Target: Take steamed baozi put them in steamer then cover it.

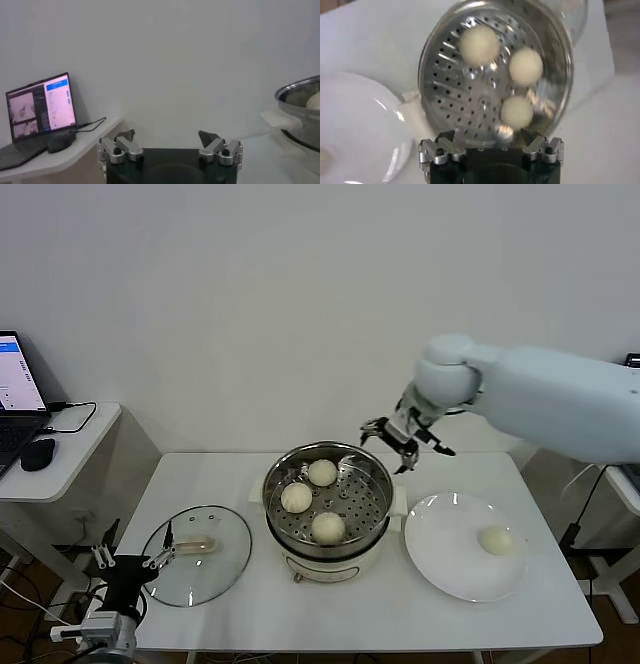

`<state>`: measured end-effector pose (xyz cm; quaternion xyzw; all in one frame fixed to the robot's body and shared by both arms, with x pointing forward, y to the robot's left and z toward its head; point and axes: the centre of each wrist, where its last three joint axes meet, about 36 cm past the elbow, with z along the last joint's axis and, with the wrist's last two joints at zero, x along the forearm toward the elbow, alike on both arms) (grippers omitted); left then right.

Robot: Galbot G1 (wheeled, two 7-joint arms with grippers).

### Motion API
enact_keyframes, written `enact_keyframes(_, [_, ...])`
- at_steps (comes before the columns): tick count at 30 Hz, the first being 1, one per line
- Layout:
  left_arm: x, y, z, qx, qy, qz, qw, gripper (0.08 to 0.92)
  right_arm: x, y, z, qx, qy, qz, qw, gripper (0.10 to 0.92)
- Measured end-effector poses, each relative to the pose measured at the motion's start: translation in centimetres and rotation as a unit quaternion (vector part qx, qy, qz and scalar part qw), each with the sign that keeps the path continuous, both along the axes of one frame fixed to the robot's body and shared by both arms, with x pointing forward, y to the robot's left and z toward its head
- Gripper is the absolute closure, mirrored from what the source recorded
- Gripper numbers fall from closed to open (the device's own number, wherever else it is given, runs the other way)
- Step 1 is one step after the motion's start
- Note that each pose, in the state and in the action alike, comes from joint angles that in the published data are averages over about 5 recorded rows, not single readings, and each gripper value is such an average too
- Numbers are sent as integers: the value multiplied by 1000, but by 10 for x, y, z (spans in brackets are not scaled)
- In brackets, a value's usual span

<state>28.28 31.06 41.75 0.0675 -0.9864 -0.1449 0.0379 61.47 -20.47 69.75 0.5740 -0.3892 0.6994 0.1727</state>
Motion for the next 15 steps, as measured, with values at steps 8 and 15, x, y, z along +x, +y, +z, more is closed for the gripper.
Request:
enact_keyframes(8, [3,-5,-1,-1,2,-10,1000,177,-11,-80,-14,14,34,-122,992,200])
enact_keyframes(15, [3,-6,-3,-1,6,-13,1000,177,-20,-140,-49,15,55,-183,981,200])
